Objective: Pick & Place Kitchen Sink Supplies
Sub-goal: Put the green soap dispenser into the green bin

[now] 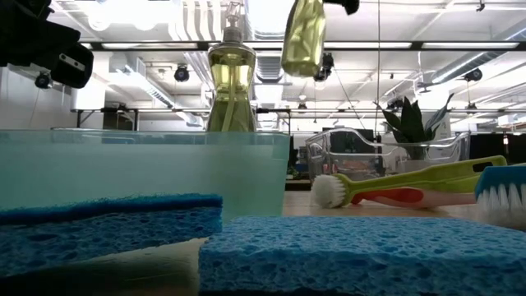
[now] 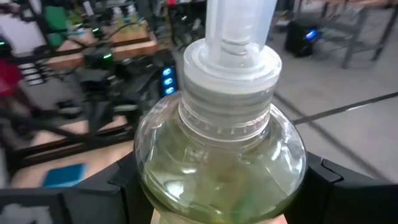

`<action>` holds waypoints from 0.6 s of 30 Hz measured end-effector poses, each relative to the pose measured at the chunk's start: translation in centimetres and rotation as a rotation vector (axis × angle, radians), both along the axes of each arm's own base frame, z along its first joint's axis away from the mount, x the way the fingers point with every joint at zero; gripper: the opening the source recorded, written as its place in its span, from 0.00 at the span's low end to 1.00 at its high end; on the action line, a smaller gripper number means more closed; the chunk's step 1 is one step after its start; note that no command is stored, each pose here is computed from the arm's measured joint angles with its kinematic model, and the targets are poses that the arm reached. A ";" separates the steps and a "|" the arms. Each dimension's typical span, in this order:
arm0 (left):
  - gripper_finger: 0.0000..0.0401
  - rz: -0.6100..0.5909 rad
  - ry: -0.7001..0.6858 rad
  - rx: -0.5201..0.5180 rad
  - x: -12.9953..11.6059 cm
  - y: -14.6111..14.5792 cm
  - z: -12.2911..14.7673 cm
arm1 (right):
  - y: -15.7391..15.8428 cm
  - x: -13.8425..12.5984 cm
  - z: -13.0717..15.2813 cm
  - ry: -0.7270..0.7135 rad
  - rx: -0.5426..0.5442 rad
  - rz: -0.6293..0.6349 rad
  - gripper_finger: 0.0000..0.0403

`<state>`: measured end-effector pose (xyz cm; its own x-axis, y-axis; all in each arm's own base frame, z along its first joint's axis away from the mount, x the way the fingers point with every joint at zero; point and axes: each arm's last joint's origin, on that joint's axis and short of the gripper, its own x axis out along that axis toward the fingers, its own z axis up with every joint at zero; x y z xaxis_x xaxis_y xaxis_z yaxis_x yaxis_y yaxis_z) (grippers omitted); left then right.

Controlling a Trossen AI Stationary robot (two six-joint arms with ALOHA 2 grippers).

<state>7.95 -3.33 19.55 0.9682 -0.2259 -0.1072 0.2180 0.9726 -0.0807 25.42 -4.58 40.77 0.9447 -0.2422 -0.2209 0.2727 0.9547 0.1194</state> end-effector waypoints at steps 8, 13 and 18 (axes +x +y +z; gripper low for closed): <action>0.00 0.000 0.000 0.000 0.0 0.0 0.0 | 5.0 0.0 -0.4 0.040 0.207 0.138 0.62; 0.00 0.001 0.000 0.000 0.0 0.0 0.0 | 8.1 -0.2 -0.5 0.051 0.232 0.214 0.62; 0.00 0.000 0.000 0.000 0.0 0.0 0.0 | 11.2 -0.5 -0.6 0.051 0.190 0.246 0.62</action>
